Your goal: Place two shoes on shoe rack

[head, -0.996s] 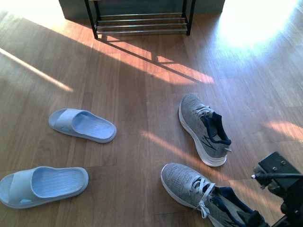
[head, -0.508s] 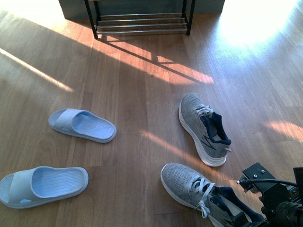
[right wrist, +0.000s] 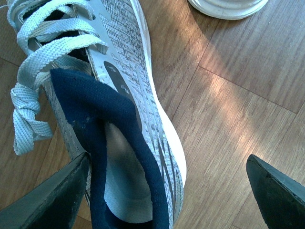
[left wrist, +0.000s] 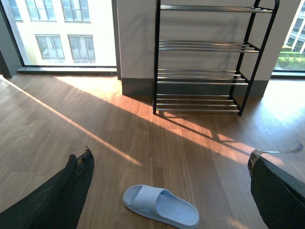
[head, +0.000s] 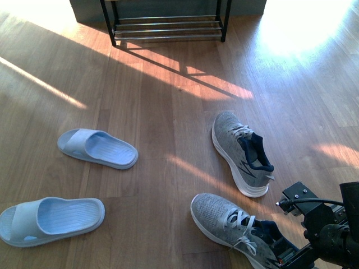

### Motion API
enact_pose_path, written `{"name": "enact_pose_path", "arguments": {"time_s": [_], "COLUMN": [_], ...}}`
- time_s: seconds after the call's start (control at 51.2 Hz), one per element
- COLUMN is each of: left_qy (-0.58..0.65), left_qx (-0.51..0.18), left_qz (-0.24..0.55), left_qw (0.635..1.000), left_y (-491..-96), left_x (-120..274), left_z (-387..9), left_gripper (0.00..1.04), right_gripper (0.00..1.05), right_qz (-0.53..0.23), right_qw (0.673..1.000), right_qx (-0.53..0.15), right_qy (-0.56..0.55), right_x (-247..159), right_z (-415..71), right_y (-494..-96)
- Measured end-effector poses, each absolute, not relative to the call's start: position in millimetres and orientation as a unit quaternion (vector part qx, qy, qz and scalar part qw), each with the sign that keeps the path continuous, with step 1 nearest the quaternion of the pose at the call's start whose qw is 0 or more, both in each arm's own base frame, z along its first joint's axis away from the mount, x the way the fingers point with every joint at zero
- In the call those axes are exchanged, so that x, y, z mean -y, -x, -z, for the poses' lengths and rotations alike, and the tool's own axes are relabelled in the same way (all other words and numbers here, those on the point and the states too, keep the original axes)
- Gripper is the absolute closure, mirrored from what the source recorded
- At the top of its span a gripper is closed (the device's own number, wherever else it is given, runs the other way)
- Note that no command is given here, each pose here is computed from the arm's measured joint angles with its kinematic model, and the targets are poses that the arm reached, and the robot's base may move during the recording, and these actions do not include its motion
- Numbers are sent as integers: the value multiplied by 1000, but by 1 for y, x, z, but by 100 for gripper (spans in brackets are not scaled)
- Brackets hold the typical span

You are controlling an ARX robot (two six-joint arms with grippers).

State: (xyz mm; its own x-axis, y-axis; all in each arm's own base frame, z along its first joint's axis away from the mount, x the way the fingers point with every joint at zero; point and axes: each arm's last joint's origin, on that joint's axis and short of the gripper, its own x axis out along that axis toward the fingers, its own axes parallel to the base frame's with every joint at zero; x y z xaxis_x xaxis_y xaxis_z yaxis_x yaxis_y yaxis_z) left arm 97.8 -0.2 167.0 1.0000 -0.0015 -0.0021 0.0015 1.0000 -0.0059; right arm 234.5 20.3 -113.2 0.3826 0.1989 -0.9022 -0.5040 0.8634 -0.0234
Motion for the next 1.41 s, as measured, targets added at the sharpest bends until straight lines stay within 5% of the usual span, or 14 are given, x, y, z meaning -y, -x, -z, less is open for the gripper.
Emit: {"name": "enact_pose_path", "arguments": {"time_s": [1.406], "left_qy": [3], "left_qx": [-1], "left_qz": [1], "left_qw": [1000], "left_y": [-98], "left_x": [0], "left_z": [-167], "left_gripper": [9], "right_gripper": [9], "right_qz": [-281], "right_qw": [786], "right_qx": [-536], "right_qy": [127], "right_x": [-1], "right_z": [125], "right_y": [-239]}}
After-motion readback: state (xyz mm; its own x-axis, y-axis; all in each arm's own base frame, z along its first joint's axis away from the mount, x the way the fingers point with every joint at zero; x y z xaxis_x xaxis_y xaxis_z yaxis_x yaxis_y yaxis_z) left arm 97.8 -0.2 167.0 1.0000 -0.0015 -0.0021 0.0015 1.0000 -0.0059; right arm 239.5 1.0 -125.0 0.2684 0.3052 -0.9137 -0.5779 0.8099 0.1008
